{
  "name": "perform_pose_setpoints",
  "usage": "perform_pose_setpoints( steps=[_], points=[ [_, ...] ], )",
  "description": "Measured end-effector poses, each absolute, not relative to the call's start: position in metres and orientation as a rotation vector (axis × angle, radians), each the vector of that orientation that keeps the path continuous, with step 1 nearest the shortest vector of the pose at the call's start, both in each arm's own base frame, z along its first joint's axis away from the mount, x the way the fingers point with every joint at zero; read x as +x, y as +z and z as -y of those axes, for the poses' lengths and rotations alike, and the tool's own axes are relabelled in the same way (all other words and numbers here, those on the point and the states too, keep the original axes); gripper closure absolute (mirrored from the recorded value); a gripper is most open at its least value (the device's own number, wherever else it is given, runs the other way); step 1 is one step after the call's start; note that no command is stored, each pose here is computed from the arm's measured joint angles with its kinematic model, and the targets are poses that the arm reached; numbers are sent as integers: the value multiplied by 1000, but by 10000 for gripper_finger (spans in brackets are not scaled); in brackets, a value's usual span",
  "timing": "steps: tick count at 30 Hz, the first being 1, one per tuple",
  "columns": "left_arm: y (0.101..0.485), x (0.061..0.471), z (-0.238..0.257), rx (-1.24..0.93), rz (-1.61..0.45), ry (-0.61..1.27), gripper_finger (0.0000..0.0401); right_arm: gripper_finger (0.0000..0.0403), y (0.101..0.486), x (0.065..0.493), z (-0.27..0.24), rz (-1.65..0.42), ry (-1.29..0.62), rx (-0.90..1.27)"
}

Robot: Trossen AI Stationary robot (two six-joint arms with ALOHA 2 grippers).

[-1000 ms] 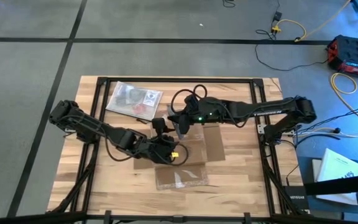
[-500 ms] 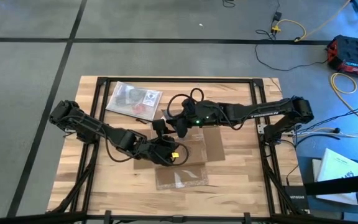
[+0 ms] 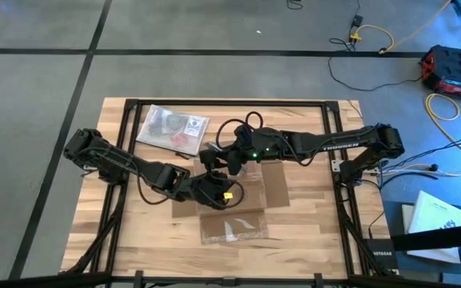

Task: Unpack boxes
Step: Break down the box until it is fully flat

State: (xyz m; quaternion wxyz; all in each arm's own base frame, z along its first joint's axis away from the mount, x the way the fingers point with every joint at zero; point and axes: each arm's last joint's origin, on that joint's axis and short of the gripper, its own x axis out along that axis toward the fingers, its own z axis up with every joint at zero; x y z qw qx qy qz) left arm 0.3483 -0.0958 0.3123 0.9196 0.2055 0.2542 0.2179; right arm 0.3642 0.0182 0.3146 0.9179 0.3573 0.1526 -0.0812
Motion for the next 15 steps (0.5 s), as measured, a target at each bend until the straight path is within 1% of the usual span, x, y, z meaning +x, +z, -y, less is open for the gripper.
perform_pose_setpoints(
  steps=[9,15],
  points=[
    [313,349,97,381,-508,449,163,345,314,364,-19,-331,-143,713],
    [313,347,101,387,-507,440,163,345,314,360,-18,-358,-169,687]
  ],
)
